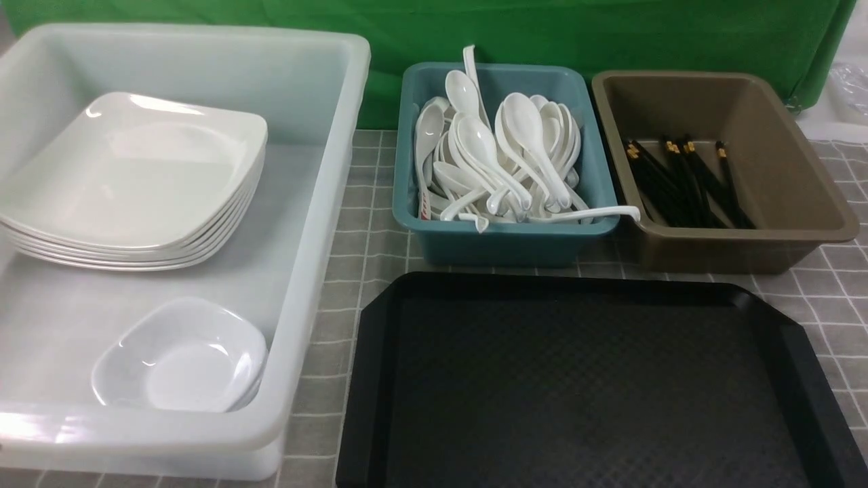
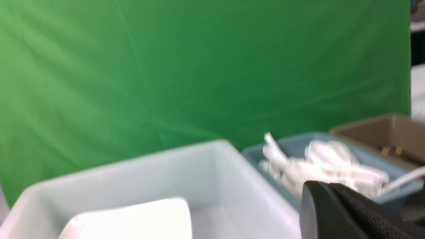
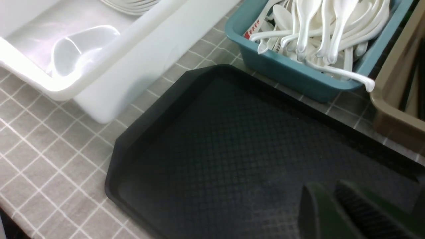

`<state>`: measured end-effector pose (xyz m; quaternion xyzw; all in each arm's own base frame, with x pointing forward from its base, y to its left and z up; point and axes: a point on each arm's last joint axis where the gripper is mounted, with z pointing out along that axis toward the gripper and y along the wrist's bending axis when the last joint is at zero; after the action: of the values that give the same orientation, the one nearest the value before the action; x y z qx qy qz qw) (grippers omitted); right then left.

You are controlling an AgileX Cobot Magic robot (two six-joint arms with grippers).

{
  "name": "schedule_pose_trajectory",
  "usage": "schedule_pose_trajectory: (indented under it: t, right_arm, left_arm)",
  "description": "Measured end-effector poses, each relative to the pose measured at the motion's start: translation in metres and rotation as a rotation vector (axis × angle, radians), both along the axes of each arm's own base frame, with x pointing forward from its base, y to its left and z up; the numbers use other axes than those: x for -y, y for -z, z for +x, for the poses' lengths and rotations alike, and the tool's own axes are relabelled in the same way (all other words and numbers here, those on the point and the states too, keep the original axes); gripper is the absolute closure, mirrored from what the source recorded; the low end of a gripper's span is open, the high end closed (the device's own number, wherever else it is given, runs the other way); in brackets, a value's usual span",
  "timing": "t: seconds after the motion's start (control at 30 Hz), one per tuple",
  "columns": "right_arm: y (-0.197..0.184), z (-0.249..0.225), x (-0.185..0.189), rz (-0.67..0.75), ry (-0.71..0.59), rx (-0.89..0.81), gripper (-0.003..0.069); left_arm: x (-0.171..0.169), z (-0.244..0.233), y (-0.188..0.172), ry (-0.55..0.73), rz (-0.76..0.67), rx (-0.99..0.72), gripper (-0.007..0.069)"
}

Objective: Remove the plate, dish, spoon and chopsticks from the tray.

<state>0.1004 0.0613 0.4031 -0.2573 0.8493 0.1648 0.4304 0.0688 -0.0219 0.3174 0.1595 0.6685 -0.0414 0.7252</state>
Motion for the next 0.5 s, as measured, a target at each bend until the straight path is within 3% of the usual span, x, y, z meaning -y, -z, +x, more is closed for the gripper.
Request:
schedule_pose_trajectory:
  t: [0.33, 0.5]
  right_arm:
    - [0.004, -0.008, 0.003, 0.015, 0.003, 0.027, 0.0536]
    - [0.025, -0.020, 0.018, 0.046, 0.114, 0.172, 0.0540]
  left_arm:
    - [0.001, 0.008, 0.046, -0.013, 0.137, -0.117, 0.0612]
    - [0.001, 0.010, 0.067, -0.009, 0.160, -0.182, 0.0612]
